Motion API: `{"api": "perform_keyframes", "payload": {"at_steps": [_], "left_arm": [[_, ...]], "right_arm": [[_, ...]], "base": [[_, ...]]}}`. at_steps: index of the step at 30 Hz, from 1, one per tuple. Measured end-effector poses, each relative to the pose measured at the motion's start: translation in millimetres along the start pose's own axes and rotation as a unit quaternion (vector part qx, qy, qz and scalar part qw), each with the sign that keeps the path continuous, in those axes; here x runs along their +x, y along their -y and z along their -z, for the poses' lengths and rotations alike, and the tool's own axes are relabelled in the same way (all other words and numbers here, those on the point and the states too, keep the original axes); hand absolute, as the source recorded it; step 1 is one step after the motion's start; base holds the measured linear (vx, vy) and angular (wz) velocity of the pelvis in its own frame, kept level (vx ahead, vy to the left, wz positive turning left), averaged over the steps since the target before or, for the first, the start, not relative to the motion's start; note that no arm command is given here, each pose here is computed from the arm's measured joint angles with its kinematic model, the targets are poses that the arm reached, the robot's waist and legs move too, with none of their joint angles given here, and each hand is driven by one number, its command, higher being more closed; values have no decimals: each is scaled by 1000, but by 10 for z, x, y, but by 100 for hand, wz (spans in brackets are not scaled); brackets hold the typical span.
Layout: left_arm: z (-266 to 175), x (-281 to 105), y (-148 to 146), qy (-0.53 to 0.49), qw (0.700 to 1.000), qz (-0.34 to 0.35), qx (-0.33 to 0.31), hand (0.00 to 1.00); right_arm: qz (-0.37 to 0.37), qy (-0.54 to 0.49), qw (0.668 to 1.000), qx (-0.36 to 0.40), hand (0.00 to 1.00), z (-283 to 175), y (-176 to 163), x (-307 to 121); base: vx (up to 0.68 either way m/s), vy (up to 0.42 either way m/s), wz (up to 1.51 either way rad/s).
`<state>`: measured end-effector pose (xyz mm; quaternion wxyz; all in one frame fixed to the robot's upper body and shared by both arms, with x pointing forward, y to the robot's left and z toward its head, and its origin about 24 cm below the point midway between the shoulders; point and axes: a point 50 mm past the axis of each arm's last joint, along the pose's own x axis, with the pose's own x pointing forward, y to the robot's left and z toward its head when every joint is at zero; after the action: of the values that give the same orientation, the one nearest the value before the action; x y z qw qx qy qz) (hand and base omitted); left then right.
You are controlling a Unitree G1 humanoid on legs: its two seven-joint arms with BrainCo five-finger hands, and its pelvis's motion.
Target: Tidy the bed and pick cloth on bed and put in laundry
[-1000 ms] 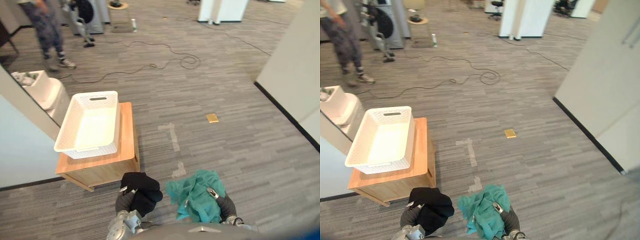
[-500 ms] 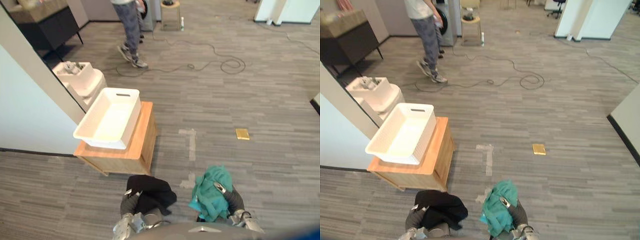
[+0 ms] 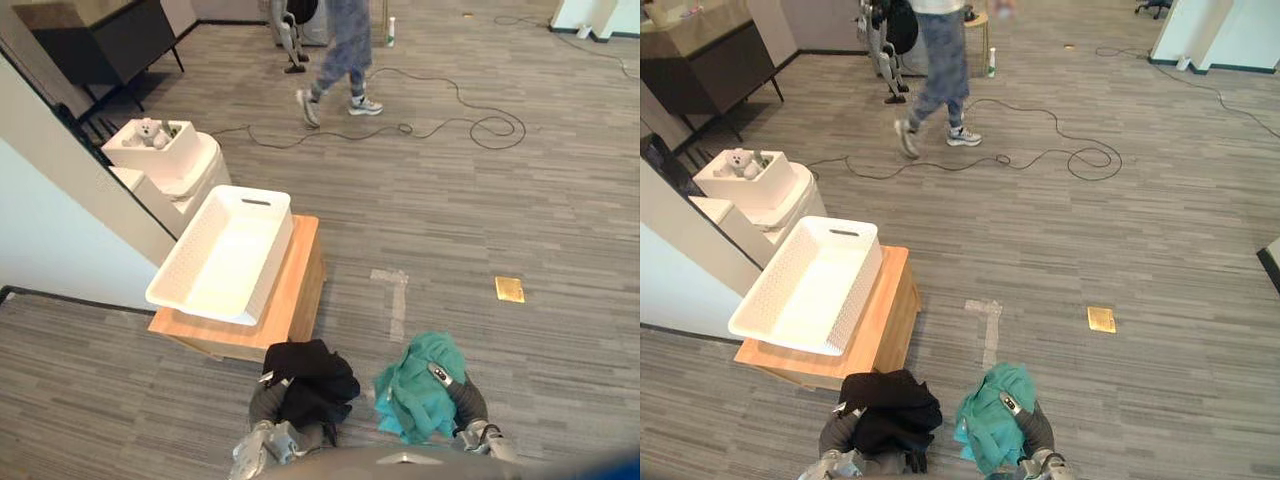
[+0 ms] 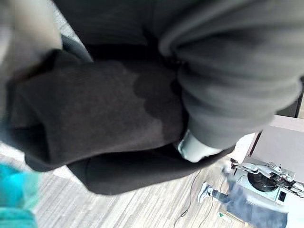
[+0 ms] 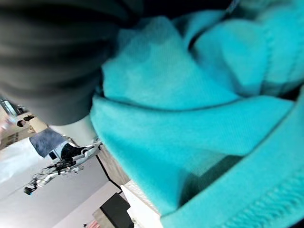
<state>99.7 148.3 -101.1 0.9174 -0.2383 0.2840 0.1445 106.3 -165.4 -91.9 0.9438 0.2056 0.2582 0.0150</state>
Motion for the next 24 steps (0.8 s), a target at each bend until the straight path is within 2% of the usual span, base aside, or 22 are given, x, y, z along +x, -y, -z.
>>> {"api": "perform_keyframes", "payload": {"at_steps": [9, 16, 19, 24], "left_arm": [[-65, -40, -204, 8, 999, -18, 44, 100], [-224, 116, -168, 19, 998, -4, 58, 100], [-72, 88, -56, -6, 999, 3, 41, 100], [30, -6, -89, -11, 1000, -15, 20, 100]], "right_arm": [[-30, -19, 999, 8, 100, 117, -183, 4], [-32, -17, 999, 11, 100, 123, -205, 6], [-21, 2, 1000, -7, 100, 8, -81, 25], [-35, 29, 999, -23, 100, -149, -80, 74]], "base": [[181, 40, 16], [318, -246, 74], [263, -310, 49], [167, -234, 29]]}}
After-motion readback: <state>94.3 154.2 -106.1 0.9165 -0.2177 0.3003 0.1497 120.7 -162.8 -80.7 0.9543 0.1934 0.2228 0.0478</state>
